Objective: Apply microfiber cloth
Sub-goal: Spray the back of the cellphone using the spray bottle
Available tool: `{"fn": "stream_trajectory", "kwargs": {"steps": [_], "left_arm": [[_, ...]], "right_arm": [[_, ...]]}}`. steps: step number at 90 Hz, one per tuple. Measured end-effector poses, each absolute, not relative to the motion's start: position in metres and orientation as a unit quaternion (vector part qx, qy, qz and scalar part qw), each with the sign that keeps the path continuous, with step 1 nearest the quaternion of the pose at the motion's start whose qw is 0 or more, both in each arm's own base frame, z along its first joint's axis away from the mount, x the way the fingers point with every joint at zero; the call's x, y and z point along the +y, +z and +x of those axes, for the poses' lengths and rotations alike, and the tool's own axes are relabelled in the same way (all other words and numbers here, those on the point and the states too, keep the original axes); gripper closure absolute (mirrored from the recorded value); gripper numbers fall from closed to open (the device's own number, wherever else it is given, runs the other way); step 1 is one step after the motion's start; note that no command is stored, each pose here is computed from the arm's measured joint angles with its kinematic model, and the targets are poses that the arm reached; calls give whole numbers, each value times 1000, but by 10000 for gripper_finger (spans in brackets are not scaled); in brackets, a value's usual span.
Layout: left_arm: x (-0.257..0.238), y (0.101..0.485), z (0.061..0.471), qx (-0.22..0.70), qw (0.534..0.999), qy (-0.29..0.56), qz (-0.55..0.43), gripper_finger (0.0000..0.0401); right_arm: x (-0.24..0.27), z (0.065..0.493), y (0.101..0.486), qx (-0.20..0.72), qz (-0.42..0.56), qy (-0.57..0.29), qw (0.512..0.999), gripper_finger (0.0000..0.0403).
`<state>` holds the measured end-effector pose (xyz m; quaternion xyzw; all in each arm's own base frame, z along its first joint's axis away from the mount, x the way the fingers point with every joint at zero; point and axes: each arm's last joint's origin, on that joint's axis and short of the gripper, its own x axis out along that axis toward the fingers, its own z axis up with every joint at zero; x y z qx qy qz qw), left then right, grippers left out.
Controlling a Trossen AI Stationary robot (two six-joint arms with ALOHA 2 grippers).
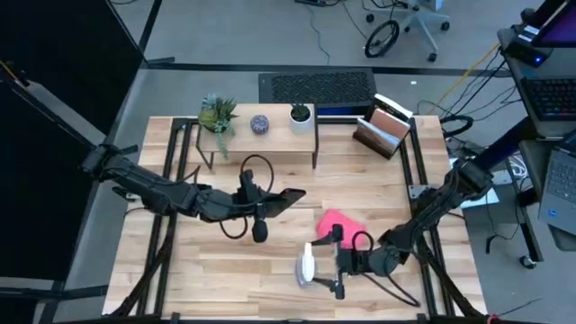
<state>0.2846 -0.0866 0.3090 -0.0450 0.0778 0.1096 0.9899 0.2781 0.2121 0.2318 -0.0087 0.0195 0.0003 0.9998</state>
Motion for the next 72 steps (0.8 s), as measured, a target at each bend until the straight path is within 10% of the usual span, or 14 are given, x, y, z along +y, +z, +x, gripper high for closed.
{"fn": "stream_trajectory", "kwargs": {"steps": [72], "left_arm": [[-95, 277, 332, 20, 999, -13, -29, 390]], "right_arm": [[216, 283, 231, 37, -30, 1, 999, 46]]}}
